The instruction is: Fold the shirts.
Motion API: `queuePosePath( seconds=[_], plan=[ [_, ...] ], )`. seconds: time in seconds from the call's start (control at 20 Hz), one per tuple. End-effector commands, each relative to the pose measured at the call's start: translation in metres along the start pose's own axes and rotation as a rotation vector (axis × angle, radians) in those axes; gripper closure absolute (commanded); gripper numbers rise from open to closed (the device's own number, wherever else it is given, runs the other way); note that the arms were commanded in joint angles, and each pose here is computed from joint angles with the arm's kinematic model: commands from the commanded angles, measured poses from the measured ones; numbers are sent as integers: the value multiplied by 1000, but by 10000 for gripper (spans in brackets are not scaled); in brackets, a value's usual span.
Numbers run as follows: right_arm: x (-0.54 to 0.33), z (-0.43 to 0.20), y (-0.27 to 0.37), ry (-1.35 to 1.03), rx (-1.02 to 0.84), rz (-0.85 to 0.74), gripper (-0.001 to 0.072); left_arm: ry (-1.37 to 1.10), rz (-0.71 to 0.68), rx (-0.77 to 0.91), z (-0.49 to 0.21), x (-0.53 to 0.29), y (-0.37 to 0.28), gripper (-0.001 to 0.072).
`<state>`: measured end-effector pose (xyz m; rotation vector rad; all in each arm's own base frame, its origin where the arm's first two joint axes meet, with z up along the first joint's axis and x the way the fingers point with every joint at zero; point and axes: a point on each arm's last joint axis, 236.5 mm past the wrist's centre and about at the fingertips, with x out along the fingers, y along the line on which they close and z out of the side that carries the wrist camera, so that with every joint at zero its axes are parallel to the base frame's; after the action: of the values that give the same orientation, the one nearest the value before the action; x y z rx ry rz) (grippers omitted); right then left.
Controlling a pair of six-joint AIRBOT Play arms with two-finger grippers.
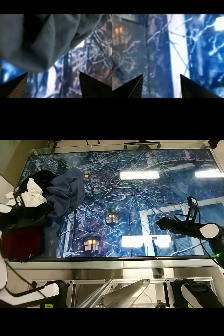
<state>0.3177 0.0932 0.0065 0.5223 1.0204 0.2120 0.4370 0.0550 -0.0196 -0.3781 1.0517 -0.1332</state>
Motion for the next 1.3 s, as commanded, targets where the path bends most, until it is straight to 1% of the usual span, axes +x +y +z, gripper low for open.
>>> queuePosePath(
  seconds=[0.0,0.25,0.3,0.35,0.4,0.45,0.6,0.65,0.7,0.75,0.9,0.95,1.0,1.05,1.15,1.25],
  plan=[
    [9,4,-7,-3,15,-15,204,92,-31,46,1,61,-11,-2],
    [9,6,-6,-6,13,-14,204,228,-33,58,-14,102,3,6],
    [8,8,-5,-11,9,-12,205,255,-44,48,-15,104,2,95],
    [6,11,-3,-16,-4,-10,205,275,-60,52,-13,103,-1,244],
    [5,15,-1,-25,-11,-7,206,290,-75,66,-11,101,-7,426],
    [3,20,2,-35,-16,-4,207,302,-91,90,-6,97,-17,699],
    [-8,40,0,-83,-8,-7,211,291,-157,161,17,78,-57,709],
    [-14,47,-4,-100,5,-14,238,289,-220,179,24,69,-83,709],
    [-20,54,-10,-111,22,-22,370,281,-310,192,31,57,-118,709],
    [-27,61,-16,-121,40,-30,404,276,-415,210,36,43,-155,709],
    [-50,76,-31,-137,81,-50,407,260,-767,318,36,-19,-285,708],
    [-57,80,-34,-139,74,-49,408,255,-839,371,30,-38,-320,708],
    [-61,81,-36,-138,79,-48,409,258,-877,431,18,-51,-350,707],
    [-63,80,-38,-132,84,-50,409,268,-896,474,4,-58,-373,691],
    [-63,73,-39,-103,82,-48,408,346,-942,550,-38,-62,-413,691],
    [-62,67,-37,-76,71,-42,408,439,-908,590,-76,-44,-432,691]
  ],
)
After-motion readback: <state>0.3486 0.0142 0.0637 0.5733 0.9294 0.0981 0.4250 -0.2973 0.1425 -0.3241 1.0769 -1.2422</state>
